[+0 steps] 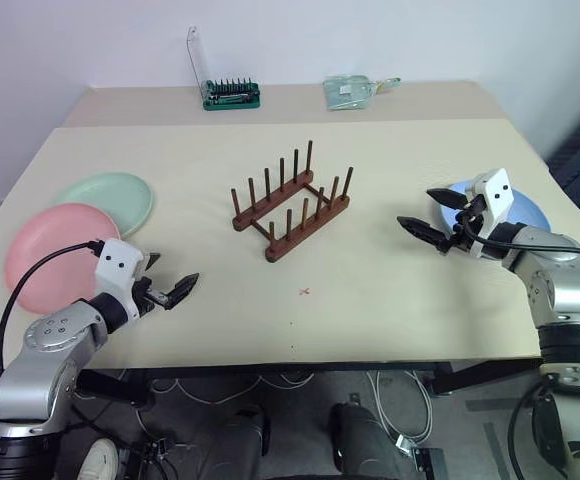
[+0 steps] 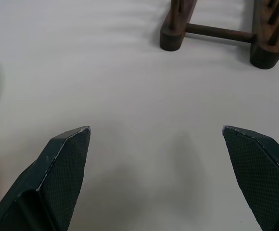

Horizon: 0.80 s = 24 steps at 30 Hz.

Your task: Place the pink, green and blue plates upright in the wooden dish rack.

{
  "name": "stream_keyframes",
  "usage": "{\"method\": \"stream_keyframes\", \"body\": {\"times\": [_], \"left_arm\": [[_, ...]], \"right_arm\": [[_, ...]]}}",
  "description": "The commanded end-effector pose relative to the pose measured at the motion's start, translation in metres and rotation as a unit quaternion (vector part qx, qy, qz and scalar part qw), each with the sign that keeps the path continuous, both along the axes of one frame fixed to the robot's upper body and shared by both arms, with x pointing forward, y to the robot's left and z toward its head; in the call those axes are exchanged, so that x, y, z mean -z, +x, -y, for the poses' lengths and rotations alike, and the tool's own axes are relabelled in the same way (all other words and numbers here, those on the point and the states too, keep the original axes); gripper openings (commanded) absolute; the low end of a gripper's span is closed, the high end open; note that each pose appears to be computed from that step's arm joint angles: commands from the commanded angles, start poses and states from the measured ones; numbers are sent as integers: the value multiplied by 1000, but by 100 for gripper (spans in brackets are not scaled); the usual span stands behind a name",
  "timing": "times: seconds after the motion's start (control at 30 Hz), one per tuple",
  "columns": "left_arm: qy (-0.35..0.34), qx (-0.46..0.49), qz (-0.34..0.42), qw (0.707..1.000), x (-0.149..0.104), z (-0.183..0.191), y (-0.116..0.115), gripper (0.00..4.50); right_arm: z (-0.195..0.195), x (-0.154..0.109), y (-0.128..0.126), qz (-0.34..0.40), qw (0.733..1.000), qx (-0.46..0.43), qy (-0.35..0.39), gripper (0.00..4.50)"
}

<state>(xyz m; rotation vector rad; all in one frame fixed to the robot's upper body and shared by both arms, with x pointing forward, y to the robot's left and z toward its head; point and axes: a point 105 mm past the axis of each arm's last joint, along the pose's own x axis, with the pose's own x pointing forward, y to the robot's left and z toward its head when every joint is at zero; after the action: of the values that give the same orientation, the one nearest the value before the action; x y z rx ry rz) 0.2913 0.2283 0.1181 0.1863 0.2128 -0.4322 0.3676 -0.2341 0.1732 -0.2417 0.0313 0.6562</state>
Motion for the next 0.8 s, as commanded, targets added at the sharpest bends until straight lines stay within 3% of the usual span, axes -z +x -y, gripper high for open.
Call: {"method": "stream_keyframes", "body": {"times": [0.03, 0.37, 0.6, 0.8], "left_arm": [[6, 5, 14, 1000, -7, 4, -1, 450], [12, 22, 11, 1000, -3, 15, 1, 450], [14, 123, -23, 992, 10, 61, 3, 450], [26, 151, -27, 988, 22, 85, 14, 450]], "right_arm": [[-5, -19, 0, 29, 999, -10, -7, 445], [-6, -18, -1, 23, 1000, -16, -13, 445], [-15, -14, -9, 20, 999, -26, -6, 445], [-23, -13, -20, 20, 999, -27, -2, 445]]}}
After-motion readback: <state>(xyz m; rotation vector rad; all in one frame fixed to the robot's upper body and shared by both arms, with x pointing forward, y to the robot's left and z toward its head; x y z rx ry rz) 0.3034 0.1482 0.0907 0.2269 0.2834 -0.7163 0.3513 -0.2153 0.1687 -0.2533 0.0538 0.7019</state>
